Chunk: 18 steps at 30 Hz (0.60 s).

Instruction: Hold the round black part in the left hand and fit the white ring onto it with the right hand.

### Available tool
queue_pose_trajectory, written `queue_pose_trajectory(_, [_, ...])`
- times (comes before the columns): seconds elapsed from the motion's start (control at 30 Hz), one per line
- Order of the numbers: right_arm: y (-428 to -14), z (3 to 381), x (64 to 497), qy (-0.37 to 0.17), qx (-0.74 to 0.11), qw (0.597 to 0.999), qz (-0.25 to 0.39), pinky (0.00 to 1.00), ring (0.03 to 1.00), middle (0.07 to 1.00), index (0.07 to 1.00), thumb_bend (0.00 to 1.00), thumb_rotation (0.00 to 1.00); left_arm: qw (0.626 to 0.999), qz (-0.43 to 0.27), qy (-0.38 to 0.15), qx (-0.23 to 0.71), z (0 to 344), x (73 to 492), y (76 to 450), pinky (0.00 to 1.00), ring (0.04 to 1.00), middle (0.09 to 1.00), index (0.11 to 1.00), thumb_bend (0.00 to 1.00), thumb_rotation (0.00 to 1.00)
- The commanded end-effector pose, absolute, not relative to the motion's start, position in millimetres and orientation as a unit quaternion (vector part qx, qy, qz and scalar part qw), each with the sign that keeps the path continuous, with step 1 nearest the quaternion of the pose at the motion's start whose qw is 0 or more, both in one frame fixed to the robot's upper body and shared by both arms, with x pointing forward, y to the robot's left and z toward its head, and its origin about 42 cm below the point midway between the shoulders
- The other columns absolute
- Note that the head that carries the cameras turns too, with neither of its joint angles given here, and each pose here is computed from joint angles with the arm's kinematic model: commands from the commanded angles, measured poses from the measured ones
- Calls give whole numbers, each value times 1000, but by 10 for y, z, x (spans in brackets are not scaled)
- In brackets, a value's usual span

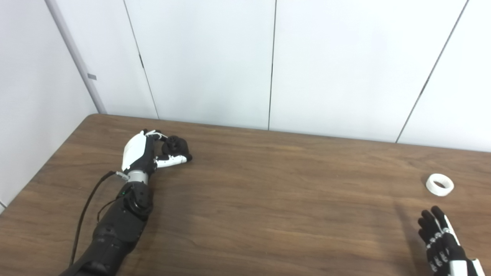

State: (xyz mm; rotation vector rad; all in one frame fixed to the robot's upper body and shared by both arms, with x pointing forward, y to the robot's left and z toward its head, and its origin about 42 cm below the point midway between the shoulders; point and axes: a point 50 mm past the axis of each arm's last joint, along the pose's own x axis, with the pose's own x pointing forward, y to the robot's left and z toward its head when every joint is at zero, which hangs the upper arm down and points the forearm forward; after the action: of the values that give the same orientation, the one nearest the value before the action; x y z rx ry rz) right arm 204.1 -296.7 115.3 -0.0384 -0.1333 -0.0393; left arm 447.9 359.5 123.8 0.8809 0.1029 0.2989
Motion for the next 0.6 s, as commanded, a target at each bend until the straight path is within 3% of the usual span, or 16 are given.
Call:
queue_pose_trajectory(0.0, [-3078,905,1630,-7,-24,999,-28,981,958,955,978,652,947,886,140,62,438,1215,4481,3638,1000,1000,872,486,523,48])
queue_pose_trajectory(0.57, [-3006,889,1660,-8,-26,999,-24,958,950,934,962,659,947,876,111,6,469,1297,4348,3512,1000,1000,865,486,524,52])
